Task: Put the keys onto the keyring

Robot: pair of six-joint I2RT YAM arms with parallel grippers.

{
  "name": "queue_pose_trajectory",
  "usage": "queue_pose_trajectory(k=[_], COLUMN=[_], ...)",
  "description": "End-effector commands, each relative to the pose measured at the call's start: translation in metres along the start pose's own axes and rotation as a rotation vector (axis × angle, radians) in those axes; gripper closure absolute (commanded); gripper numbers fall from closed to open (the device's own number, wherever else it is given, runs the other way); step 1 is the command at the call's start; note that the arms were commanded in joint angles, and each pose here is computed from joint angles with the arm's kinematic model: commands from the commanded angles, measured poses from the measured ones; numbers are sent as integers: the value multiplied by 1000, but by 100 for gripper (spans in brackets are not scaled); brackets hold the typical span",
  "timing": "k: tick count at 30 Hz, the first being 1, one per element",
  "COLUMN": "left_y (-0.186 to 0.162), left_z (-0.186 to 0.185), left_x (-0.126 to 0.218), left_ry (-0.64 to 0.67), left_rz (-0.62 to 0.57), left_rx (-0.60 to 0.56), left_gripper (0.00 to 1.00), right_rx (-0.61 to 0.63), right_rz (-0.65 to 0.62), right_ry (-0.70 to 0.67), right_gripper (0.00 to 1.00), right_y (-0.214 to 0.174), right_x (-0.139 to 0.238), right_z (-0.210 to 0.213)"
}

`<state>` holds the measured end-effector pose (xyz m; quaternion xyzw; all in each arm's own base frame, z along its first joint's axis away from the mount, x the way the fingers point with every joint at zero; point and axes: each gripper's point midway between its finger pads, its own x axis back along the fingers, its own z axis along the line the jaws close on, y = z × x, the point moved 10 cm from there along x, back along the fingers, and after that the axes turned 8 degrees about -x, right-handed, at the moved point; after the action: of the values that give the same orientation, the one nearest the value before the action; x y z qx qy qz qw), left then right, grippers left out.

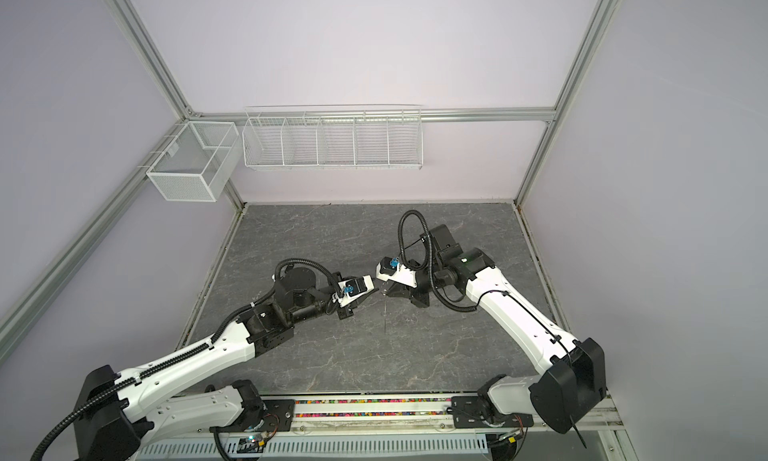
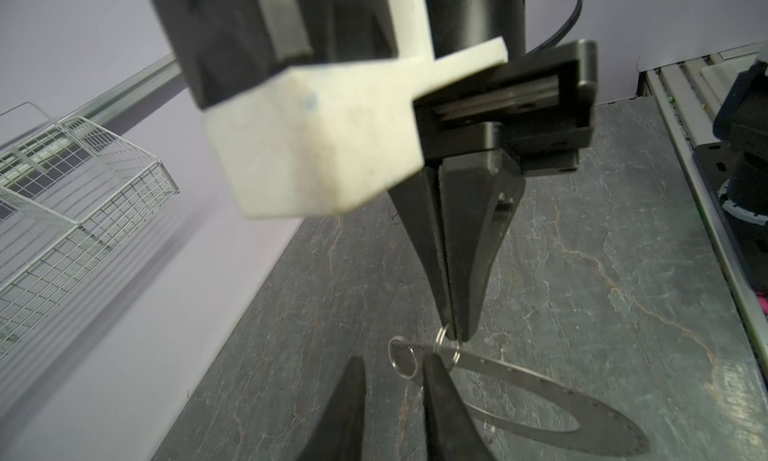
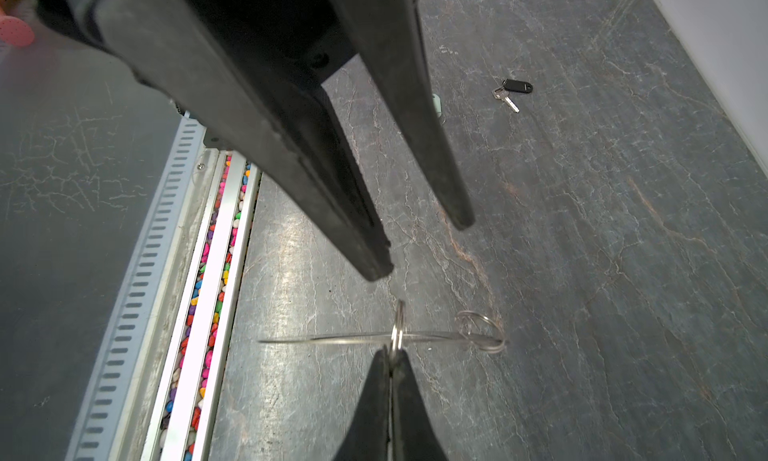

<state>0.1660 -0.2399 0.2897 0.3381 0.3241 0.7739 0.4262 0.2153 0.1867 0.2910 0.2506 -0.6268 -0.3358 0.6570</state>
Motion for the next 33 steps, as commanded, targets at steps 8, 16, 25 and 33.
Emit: queue_pose_trajectory(k=[8,16,25,33], left_y=[7,5,2,-1], left_z=[-5,-7,-8,-11], left_x=[-10,-19,-25,-32], left_ry=[-75,-112,-146,-185], left_rz=[39,91,120,134], left_rx=[-37,-38,-38,-36], left_gripper=[75,80,84,92], right_rx=[3,7,16,42], right_rz=[27,22,12,-4], right_ry=[39,46,60,60], right_gripper=[93,93,93,93], right_y=[3,3,3,5], right_x=[-5,-6,-6,-4], right_z=[1,2,4,5])
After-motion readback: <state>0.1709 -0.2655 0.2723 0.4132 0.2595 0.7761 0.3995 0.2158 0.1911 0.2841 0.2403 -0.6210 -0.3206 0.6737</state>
